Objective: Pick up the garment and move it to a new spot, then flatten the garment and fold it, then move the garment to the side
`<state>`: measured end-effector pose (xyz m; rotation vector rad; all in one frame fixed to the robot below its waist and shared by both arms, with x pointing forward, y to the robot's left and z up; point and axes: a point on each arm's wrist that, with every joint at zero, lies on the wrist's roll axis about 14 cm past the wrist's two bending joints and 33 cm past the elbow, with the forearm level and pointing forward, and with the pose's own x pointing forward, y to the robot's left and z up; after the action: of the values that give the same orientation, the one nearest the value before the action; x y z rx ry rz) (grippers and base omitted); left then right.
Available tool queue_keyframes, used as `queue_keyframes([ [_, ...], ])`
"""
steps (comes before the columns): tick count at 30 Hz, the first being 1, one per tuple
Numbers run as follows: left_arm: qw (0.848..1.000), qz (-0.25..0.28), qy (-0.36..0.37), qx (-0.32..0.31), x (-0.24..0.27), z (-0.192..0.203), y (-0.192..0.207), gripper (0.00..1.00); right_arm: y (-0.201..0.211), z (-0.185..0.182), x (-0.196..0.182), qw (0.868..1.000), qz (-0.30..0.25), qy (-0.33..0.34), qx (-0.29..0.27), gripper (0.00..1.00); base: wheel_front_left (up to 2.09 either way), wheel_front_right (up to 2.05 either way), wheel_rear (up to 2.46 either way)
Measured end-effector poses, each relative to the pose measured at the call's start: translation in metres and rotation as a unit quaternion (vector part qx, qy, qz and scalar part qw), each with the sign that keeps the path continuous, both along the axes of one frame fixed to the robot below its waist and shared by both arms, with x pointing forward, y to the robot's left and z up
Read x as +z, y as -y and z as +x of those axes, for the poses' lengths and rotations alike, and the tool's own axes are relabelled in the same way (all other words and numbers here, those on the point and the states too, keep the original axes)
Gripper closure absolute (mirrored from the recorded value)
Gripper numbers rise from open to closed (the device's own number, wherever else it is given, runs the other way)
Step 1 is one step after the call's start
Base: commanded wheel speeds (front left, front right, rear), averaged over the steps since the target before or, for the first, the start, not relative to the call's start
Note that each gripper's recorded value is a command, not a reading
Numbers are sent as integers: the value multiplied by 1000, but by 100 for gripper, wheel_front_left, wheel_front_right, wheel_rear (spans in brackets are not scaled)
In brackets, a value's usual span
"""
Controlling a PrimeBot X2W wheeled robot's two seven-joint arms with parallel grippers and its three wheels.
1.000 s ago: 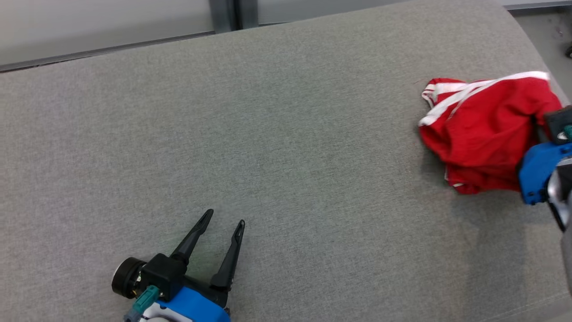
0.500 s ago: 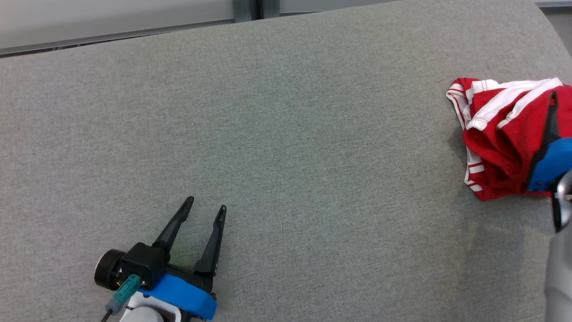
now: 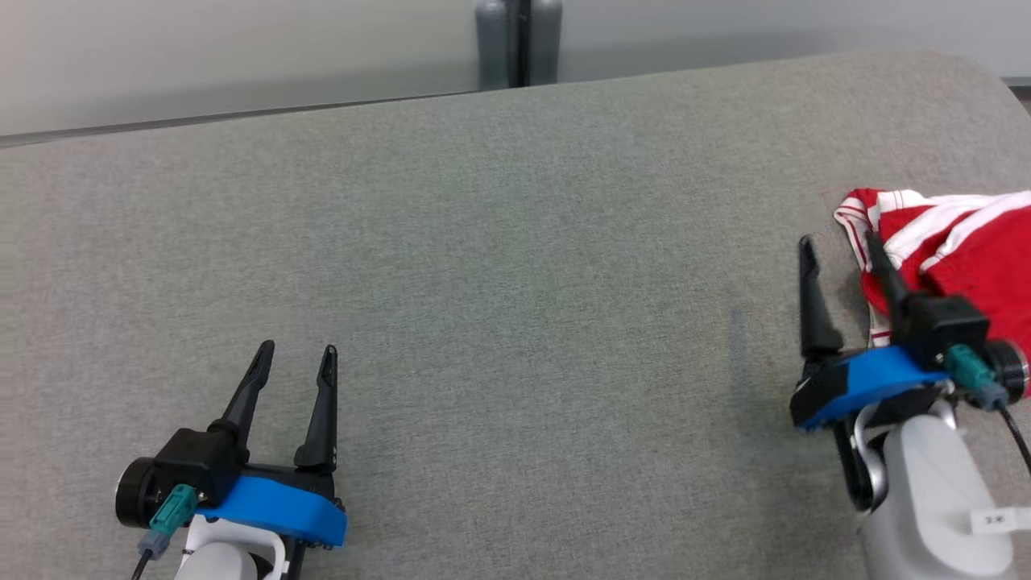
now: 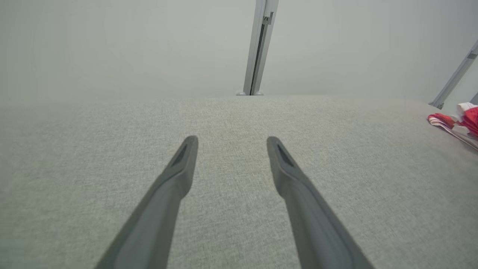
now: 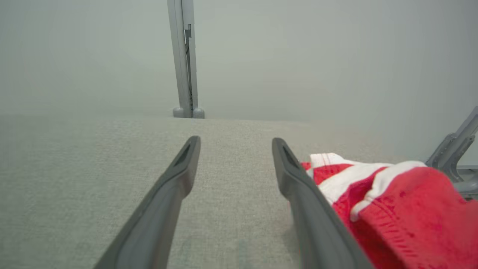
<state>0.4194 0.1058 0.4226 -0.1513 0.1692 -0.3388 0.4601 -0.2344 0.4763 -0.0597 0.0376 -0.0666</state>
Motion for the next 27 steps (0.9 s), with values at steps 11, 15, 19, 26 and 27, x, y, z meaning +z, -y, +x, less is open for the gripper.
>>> queue_keyframes([
  [11, 997, 11, 11, 77, 13, -22, -42, 0, -38, -38, -26, 995, 86, -27, 31, 0, 0, 0, 0],
  [15, 996, 12, 7, 94, 12, -33, -50, 0, -41, -45, -25, 994, 101, -25, 31, 0, 0, 0, 0],
  [19, 994, 12, 10, 106, 15, -41, -55, 0, -51, -52, -21, 993, 102, -22, 47, 0, 0, 0, 0],
  [26, 993, 10, 18, 120, 22, -56, -61, 0, -65, -62, -11, 993, 94, -14, 69, 0, 0, 0, 0],
  [27, 992, 10, 18, 122, 23, -58, -62, 0, -65, -63, -11, 993, 93, -14, 70, 0, 0, 0, 0],
])
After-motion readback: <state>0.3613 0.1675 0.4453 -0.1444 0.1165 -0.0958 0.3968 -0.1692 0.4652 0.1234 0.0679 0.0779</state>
